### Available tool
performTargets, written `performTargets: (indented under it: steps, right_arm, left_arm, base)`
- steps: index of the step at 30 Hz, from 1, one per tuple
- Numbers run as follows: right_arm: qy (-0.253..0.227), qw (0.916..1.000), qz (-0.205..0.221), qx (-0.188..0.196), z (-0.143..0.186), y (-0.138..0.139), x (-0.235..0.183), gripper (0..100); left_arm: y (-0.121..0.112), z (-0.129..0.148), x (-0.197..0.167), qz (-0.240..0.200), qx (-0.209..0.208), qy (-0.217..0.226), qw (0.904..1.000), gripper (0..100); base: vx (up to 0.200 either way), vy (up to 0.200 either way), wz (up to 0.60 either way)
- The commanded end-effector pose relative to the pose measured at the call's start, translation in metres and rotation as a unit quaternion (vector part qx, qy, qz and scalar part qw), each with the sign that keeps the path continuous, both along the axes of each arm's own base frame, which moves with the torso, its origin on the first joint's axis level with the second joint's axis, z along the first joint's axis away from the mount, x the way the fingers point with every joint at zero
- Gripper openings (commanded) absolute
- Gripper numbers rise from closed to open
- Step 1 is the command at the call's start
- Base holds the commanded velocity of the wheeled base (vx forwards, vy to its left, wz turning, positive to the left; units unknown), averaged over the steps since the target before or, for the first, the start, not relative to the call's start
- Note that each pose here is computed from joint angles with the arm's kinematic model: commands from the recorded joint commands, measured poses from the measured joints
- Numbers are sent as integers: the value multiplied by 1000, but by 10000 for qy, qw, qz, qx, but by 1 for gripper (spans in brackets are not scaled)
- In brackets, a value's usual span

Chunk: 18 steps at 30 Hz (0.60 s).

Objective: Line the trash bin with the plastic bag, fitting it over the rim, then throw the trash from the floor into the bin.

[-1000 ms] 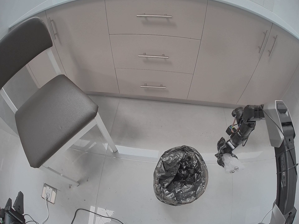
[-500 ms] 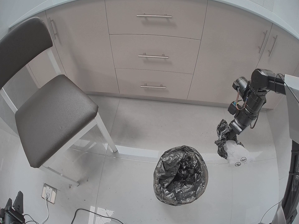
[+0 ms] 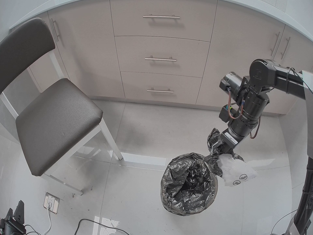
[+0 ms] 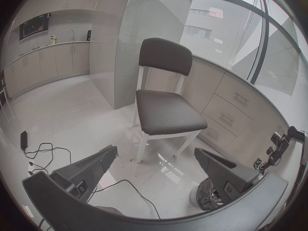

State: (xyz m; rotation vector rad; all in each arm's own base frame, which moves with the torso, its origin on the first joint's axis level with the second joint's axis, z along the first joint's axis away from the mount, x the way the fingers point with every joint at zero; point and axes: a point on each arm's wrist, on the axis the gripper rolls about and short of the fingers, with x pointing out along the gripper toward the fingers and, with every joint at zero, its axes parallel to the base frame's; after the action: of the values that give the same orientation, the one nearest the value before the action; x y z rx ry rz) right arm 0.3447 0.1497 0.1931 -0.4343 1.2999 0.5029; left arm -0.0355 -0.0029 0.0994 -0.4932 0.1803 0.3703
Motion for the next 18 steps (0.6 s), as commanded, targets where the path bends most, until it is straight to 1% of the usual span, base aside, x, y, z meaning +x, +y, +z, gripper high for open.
performTargets:
  steps: [1, 4, 7, 11, 12, 15, 16, 17, 18]
  right_arm:
    - [142, 9999, 11, -73, -25, 23, 7, 0]
    - [194, 9997, -116, -61, -43, 31, 15, 0]
    - [310, 9994, -128, -90, -55, 41, 16, 0]
    - [308, 9995, -76, -96, -68, 50, 19, 0]
    - [328, 9994, -53, -107, -78, 55, 23, 0]
    - [341, 9993, -69, -116, -94, 61, 29, 0]
    - [341, 9993, -69, -116, -94, 61, 29, 0]
    - [383, 9990, -162, -136, -107, 64, 33, 0]
    - [388, 9990, -171, -143, -111, 66, 33, 0]
  left_arm:
    - [0, 0, 0, 7, -4, 9, 10000, 100]
    - [0, 0, 0, 0, -6, 8, 10000, 100]
    - [0, 0, 0, 7, -4, 9, 10000, 100]
    - [0, 0, 0, 0, -6, 8, 10000, 100]
    - [0, 0, 0, 0, -6, 8, 10000, 100]
    - [0, 0, 0, 0, -6, 8, 10000, 100]
    - [0, 0, 0, 0, -6, 8, 10000, 100]
    - [0, 0, 0, 9, -11, 6, 10000, 100]
    - [0, 0, 0, 9, -10, -1, 10000, 100]
  base:
    - [0, 0, 0]
    - [0, 0, 0]
    - [0, 0, 0]
    - [0, 0, 0]
    - [0, 0, 0]
    - [0, 0, 0]
    - [0, 0, 0]
    - [0, 0, 0]
    - [0, 0, 0]
